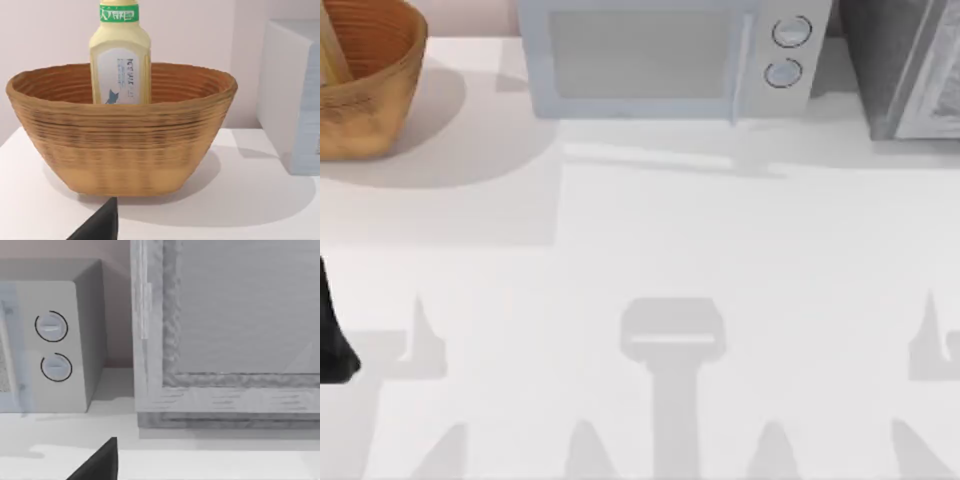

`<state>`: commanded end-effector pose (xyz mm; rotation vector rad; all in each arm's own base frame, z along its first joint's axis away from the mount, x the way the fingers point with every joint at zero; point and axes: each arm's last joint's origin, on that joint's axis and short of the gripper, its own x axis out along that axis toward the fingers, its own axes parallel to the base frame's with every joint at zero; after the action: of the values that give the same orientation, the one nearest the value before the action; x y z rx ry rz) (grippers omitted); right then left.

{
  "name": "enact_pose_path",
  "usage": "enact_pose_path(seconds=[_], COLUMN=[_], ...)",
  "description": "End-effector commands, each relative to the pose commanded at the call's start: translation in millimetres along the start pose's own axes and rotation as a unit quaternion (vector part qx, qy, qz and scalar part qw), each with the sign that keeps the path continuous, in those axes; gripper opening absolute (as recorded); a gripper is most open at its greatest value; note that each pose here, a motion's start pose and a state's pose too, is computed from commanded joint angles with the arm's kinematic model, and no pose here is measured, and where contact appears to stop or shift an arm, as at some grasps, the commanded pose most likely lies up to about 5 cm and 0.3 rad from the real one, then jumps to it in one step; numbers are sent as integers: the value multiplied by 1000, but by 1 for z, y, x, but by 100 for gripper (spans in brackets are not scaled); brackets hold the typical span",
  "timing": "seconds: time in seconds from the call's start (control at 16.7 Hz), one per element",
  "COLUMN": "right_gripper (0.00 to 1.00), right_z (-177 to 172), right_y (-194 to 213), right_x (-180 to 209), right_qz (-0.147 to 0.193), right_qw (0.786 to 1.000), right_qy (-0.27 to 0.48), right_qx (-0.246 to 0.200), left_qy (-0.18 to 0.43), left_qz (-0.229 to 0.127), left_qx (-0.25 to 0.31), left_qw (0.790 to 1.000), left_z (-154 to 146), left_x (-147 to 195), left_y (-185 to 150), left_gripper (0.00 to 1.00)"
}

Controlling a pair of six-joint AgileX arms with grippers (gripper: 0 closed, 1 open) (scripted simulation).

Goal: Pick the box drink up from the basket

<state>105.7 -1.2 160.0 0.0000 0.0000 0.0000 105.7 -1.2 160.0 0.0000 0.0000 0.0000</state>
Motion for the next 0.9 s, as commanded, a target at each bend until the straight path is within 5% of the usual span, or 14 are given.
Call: enact_pose_path(seconds=[0.54, 0.9], right_gripper=[100, 100], right_z=[0, 0], right_y=[0, 0], right_x=[0, 0], right_qz=[0, 0], right_qw=[1000, 1000], right_qy=[0, 0], right_qx=[0, 0], left_qy=[23, 15], left_qz=[-9, -8], left_qx=[2, -2], left_qw=[1000, 1000], left_z=[24, 73], left_x=[17, 79], left_y=[1, 11], left_gripper=[100, 100])
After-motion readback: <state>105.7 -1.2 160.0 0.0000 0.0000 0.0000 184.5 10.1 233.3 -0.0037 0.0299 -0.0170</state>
